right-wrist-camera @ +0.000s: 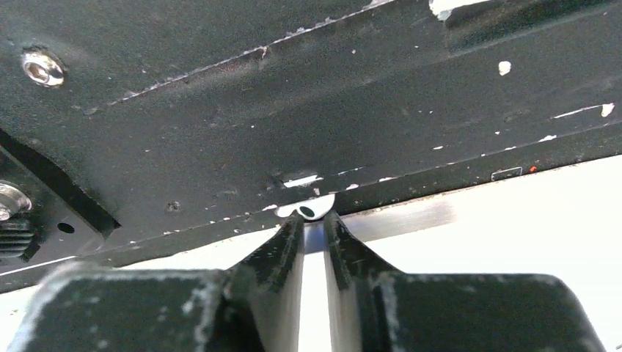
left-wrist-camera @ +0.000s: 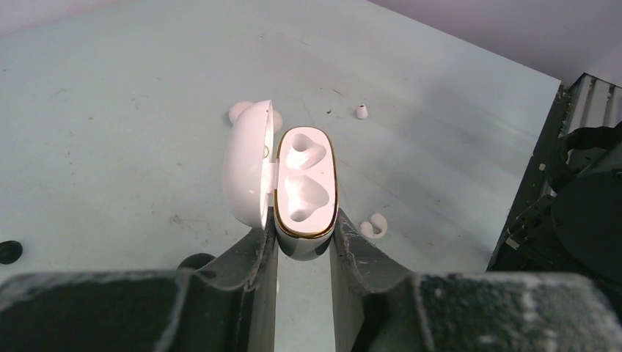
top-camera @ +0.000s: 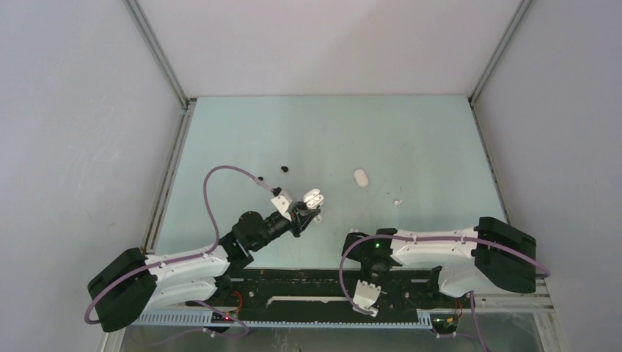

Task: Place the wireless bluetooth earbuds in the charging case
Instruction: Pick up the earbud from the center of the board.

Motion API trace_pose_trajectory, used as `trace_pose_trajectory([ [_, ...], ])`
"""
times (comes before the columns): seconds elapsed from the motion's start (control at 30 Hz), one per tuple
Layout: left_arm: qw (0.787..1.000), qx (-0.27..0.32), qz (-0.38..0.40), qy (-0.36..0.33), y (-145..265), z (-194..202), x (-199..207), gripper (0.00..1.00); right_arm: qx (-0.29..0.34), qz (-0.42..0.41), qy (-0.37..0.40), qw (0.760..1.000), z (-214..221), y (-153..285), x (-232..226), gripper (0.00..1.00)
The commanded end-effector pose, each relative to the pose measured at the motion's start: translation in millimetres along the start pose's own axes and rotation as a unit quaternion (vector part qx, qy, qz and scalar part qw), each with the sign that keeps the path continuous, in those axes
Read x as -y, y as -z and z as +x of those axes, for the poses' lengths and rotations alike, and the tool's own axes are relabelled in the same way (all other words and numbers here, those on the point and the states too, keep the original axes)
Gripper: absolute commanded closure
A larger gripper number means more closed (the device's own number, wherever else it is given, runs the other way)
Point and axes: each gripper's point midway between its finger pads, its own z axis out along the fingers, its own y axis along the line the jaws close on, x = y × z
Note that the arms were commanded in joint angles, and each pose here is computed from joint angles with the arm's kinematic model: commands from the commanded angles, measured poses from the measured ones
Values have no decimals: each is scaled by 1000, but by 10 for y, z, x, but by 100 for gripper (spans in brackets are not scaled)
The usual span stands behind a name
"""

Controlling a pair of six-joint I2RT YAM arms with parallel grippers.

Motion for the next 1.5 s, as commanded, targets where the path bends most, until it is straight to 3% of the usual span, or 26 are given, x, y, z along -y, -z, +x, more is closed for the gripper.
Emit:
trace_pose_trajectory([
  [0.0, 1000, 25, -10, -5, -14, -143, -46, 100, -5, 3, -3, 1000, -3, 82, 99, 86],
  [0.33, 1000, 20, -3, -6, -91, -138, -24, 100, 33, 45, -77, 995, -155, 652, 482, 93],
  [0.4, 1000, 19, -2, -5, -96, -137, -20, 100, 39, 31, -81, 995, -160, 629, 415, 92],
  [0.57, 1000, 20, -3, -4, -89, -140, -24, 100, 34, 1, -50, 998, -163, 453, 241, 73],
  [0.7, 1000, 22, -6, -1, -56, -130, -32, 99, 29, -25, -29, 999, -165, 323, 154, 65],
  [1.47, 1000, 17, -15, -3, 4, -65, -80, 100, 37, -93, -29, 995, -187, -16, 60, 65],
])
